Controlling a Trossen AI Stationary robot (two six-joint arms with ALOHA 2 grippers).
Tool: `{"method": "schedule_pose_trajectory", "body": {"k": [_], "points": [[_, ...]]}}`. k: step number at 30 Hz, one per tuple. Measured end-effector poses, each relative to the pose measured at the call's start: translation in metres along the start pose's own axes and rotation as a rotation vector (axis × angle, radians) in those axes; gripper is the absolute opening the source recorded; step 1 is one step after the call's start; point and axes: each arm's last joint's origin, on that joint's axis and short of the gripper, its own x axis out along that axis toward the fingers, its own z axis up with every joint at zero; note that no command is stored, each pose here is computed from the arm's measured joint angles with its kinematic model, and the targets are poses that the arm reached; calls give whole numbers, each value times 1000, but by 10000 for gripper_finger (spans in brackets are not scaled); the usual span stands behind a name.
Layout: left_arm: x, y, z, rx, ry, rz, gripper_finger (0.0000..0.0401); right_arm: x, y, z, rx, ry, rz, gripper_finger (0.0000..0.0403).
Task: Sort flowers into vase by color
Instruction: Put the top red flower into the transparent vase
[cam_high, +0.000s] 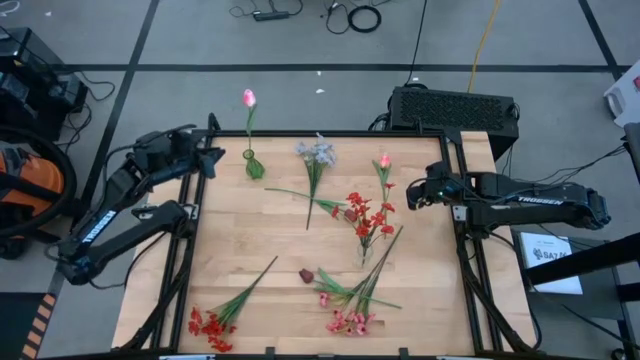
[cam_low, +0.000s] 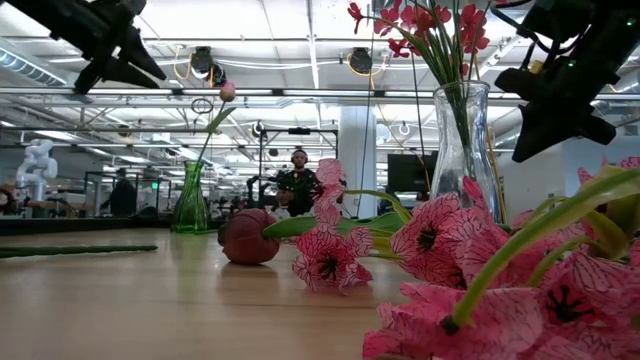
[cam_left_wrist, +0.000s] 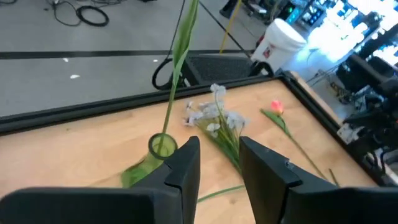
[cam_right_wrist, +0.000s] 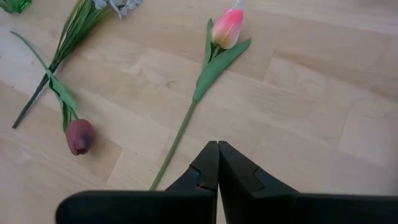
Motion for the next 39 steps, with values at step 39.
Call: {"method": "schedule_pose_trajectory", "body": {"k": [39], "points": [[148, -127, -69, 569, 448, -171, 108, 0, 1, -1, -24, 46, 35, 0]]}}
